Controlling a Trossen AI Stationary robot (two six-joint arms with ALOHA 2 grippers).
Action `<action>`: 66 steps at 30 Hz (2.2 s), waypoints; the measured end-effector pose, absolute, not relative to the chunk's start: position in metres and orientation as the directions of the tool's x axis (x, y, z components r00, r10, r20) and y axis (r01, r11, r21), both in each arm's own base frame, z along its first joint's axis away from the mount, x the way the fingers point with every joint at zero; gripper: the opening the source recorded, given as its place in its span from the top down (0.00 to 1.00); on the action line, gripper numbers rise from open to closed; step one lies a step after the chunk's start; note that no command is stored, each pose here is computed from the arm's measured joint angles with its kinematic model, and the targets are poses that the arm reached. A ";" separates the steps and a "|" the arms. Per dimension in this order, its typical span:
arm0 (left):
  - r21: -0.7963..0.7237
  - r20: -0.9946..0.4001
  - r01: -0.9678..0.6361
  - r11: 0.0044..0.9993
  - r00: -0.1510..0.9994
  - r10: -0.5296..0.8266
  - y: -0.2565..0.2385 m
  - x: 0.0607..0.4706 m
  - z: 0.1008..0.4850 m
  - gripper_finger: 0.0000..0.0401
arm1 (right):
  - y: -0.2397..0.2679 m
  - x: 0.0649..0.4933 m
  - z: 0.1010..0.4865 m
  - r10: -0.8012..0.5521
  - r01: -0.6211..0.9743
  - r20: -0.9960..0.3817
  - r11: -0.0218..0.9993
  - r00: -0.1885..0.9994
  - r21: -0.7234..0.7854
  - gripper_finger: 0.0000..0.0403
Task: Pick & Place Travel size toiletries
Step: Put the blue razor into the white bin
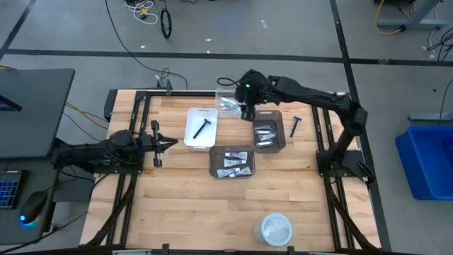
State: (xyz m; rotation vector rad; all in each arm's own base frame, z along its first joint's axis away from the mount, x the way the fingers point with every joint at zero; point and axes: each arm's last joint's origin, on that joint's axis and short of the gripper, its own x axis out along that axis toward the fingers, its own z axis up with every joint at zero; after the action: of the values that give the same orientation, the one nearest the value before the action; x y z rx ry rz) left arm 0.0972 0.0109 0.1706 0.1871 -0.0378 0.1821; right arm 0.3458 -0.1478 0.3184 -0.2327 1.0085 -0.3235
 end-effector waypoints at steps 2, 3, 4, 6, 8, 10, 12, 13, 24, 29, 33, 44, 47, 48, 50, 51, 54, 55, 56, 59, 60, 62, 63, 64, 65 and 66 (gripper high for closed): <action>0.182 0.054 -0.183 0.966 0.983 0.176 0.011 0.097 0.170 0.93 | -0.142 0.334 0.318 -0.359 0.154 -0.792 0.932 0.493 -0.327 0.41; 0.181 0.054 -0.184 0.966 0.983 0.177 0.011 0.097 0.171 0.93 | -0.139 0.326 0.317 -0.355 0.152 -0.796 0.934 0.490 -0.323 0.41; 0.181 0.054 -0.183 0.966 0.983 0.176 0.011 0.097 0.171 0.93 | -0.136 0.319 0.316 -0.354 0.151 -0.798 0.935 0.488 -0.322 0.42; 0.181 0.054 -0.184 0.966 0.983 0.177 0.011 0.097 0.171 0.93 | -0.130 0.303 0.311 -0.353 0.149 -0.804 0.935 0.479 -0.322 0.43; 0.182 0.054 -0.183 0.966 0.983 0.177 0.011 0.097 0.171 0.93 | -0.124 0.288 0.306 -0.352 0.149 -0.809 0.935 0.471 -0.320 0.43; 0.181 0.054 -0.184 0.966 0.983 0.177 0.011 0.097 0.171 0.93 | -0.119 0.271 0.301 -0.353 0.151 -0.813 0.935 0.464 -0.319 0.44; 0.181 0.054 -0.184 0.966 0.983 0.177 0.011 0.097 0.171 0.93 | -0.115 0.256 0.297 -0.354 0.158 -0.817 0.935 0.455 -0.317 0.45; 0.181 0.054 -0.184 0.966 0.983 0.177 0.011 0.097 0.171 0.93 | -0.114 0.248 0.294 -0.355 0.167 -0.820 0.935 0.448 -0.313 0.45; 0.181 0.054 -0.184 0.966 0.983 0.176 0.011 0.097 0.171 0.93 | -0.117 0.186 0.280 -0.396 0.491 -0.838 0.852 0.375 -0.182 0.49; 0.181 0.054 -0.184 0.966 0.983 0.177 0.011 0.097 0.171 0.93 | -0.131 0.167 0.271 -0.393 0.675 -0.876 0.729 0.280 -0.111 0.47; 0.182 0.054 -0.183 0.966 0.983 0.176 0.011 0.097 0.171 0.93 | -0.142 0.155 0.264 -0.385 0.816 -0.898 0.575 0.214 -0.052 0.44; 0.182 0.054 -0.183 0.966 0.983 0.176 0.011 0.097 0.171 0.93 | -0.159 0.140 0.234 -0.293 0.985 -0.953 0.174 0.072 0.021 0.32; 0.182 0.054 -0.184 0.966 0.983 0.177 0.011 0.097 0.170 0.93 | -0.162 0.140 0.222 -0.258 0.992 -0.966 0.124 0.036 0.004 0.29; 0.181 0.054 -0.183 0.966 0.983 0.176 0.011 0.097 0.171 0.93 | -0.163 0.140 0.218 -0.244 0.993 -0.969 0.114 0.023 -0.005 0.29; 0.181 0.054 -0.184 0.966 0.983 0.177 0.011 0.097 0.171 0.93 | -0.165 0.140 0.209 -0.222 0.995 -0.975 0.102 0.002 -0.021 0.28; 0.181 0.054 -0.183 0.966 0.983 0.176 0.011 0.097 0.171 0.93 | -0.166 0.140 0.204 -0.212 0.995 -0.977 0.090 -0.010 -0.030 0.28; 0.182 0.054 -0.184 0.966 0.983 0.177 0.011 0.097 0.171 0.93 | -0.170 0.138 0.192 -0.189 0.998 -0.981 0.040 -0.037 -0.046 0.30; 0.181 0.054 -0.183 0.966 0.983 0.176 0.011 0.097 0.171 0.93 | -0.172 0.139 0.189 -0.188 0.999 -0.981 0.025 -0.042 -0.047 0.30; 0.182 0.054 -0.183 0.966 0.983 0.176 0.011 0.097 0.171 0.93 | -0.173 0.139 0.186 -0.184 0.999 -0.982 0.004 -0.047 -0.048 0.31; 0.181 0.054 -0.184 0.966 0.983 0.177 0.011 0.097 0.171 0.93 | -0.180 0.141 0.179 -0.181 0.998 -0.982 -0.039 -0.051 -0.045 0.34; 0.182 0.054 -0.184 0.966 0.983 0.177 0.011 0.097 0.171 0.93 | -0.182 0.142 0.176 -0.182 0.998 -0.982 -0.051 -0.047 -0.038 0.34; 0.182 0.054 -0.184 0.966 0.983 0.177 0.011 0.097 0.171 0.93 | -0.185 0.144 0.170 -0.165 0.998 -0.985 -0.064 -0.039 -0.029 0.36; 0.182 0.054 -0.184 0.966 0.983 0.177 0.011 0.097 0.171 0.93 | -0.186 0.146 0.167 -0.153 0.997 -0.988 -0.068 -0.036 -0.026 0.37; 0.181 0.054 -0.184 0.966 0.983 0.177 0.011 0.097 0.171 0.93 | -0.187 0.147 0.164 -0.140 0.997 -0.990 -0.071 -0.034 -0.024 0.37; 0.182 0.054 -0.184 0.966 0.983 0.177 0.011 0.097 0.171 0.93 | -0.187 0.147 0.161 -0.124 0.997 -0.992 -0.071 -0.036 -0.027 0.38; 0.181 0.054 -0.183 0.966 0.983 0.176 0.011 0.097 0.171 0.93 | -0.187 0.148 0.158 -0.110 0.997 -0.993 -0.070 -0.043 -0.035 0.39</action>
State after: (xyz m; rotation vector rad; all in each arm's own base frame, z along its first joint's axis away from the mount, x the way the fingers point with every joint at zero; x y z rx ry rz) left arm 0.0972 0.0109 0.1705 0.1870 -0.0376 0.1819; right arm 0.1477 -0.1875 0.1585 1.1565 1.1216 -1.3384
